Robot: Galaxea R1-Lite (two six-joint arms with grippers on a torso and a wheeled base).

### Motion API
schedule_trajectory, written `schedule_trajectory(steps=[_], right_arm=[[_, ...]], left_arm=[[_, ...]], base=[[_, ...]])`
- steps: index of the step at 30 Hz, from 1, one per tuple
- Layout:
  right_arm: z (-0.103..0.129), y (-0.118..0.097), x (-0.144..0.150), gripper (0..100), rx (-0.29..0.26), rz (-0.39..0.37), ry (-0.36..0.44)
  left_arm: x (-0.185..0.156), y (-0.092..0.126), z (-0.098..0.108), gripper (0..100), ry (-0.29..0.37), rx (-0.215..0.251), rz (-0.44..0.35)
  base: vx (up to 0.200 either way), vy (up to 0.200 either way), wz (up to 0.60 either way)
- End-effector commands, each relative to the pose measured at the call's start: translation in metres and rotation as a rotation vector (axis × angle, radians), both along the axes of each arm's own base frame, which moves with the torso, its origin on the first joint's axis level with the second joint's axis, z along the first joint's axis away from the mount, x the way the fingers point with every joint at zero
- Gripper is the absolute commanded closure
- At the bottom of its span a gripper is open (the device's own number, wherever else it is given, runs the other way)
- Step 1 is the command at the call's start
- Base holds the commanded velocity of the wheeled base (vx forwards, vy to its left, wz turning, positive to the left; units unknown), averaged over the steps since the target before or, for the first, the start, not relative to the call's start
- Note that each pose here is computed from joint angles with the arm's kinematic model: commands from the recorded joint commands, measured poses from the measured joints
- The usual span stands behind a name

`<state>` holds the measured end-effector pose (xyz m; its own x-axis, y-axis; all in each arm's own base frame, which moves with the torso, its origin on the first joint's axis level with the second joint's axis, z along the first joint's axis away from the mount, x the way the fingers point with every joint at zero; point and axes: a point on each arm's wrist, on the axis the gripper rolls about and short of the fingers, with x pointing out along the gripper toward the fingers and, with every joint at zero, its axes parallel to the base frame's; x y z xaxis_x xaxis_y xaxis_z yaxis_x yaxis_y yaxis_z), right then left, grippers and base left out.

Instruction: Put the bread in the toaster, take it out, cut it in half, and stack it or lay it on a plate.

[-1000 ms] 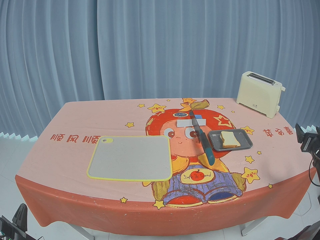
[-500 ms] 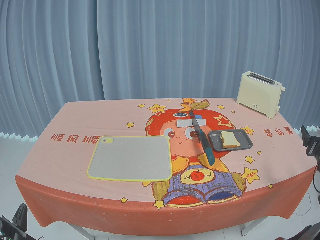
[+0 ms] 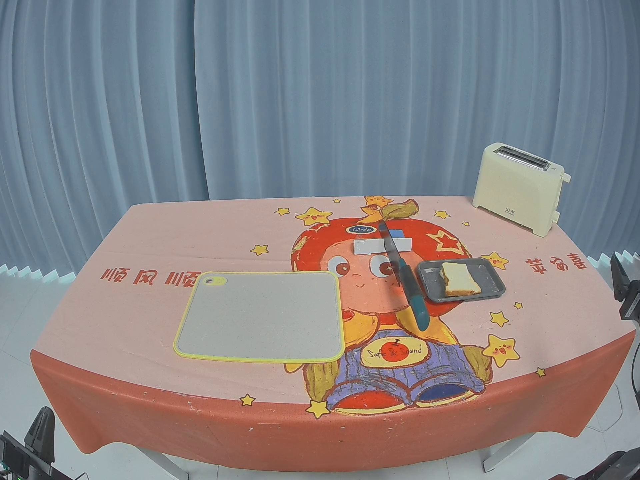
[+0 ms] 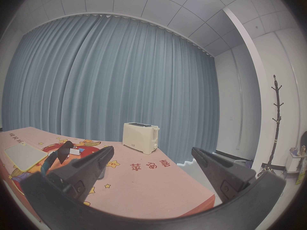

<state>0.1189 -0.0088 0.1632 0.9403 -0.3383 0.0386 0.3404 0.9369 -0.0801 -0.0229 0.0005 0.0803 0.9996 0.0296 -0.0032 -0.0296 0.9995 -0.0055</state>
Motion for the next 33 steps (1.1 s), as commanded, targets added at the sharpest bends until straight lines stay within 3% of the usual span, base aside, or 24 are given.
schedule_trajectory(steps=[1, 33], right_arm=[[-0.001, 0.000, -0.006, 0, 0.000, 0.000, -0.010], [-0.010, 0.002, -0.048, 0, -0.015, 0.061, -0.048]], left_arm=[[0.000, 0.000, -0.005, 100, 0.000, -0.001, 0.001], [0.000, 0.000, -0.005, 100, 0.001, -0.001, 0.001]], base=[[0.000, 0.000, 0.00], [0.000, 0.000, 0.00]])
